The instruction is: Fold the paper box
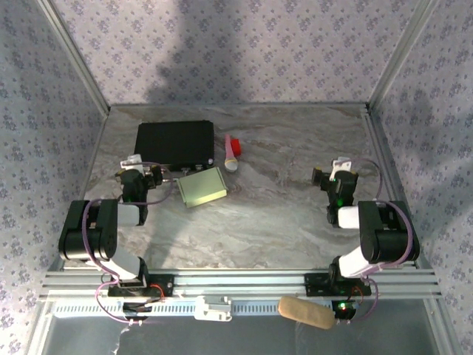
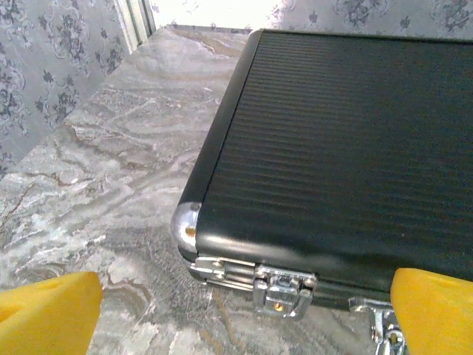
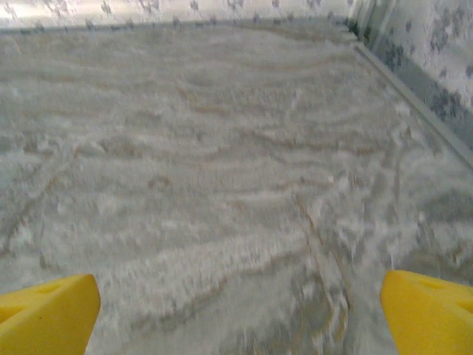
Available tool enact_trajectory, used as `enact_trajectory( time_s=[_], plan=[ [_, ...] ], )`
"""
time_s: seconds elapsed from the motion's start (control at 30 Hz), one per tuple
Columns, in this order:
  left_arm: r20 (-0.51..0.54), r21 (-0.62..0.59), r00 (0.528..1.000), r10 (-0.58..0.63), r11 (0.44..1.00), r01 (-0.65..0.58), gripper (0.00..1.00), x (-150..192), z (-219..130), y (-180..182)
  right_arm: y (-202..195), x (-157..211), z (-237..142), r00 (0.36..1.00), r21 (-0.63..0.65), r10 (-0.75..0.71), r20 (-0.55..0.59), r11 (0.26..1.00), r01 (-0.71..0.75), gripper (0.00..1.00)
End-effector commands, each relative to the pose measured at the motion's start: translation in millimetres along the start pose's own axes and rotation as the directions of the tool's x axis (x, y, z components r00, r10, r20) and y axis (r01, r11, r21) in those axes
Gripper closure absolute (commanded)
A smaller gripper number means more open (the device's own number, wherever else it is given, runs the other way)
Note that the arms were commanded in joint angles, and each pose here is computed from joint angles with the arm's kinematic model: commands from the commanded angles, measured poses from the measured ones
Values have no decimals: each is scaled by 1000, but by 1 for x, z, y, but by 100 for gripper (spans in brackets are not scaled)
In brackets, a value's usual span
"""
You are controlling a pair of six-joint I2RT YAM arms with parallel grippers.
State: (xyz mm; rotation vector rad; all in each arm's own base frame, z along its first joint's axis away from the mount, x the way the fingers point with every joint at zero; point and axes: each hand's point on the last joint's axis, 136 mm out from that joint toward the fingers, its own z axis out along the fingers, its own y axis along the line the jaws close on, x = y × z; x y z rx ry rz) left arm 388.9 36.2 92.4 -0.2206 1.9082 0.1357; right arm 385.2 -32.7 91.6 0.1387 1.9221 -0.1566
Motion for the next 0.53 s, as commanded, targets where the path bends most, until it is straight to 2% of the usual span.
enact_trajectory(
  time_s=[0.0,0.5],
  plan=[
    [-12,11,1000,8,1000,-7,0,0,2,-1,3,5,5,999,-14,-29,-44,999,29,1],
    [-14,11,1000,18,1000,-18,0,0,2,-2,4,5,4,999,-15,-34,-38,999,34,1]
  ],
)
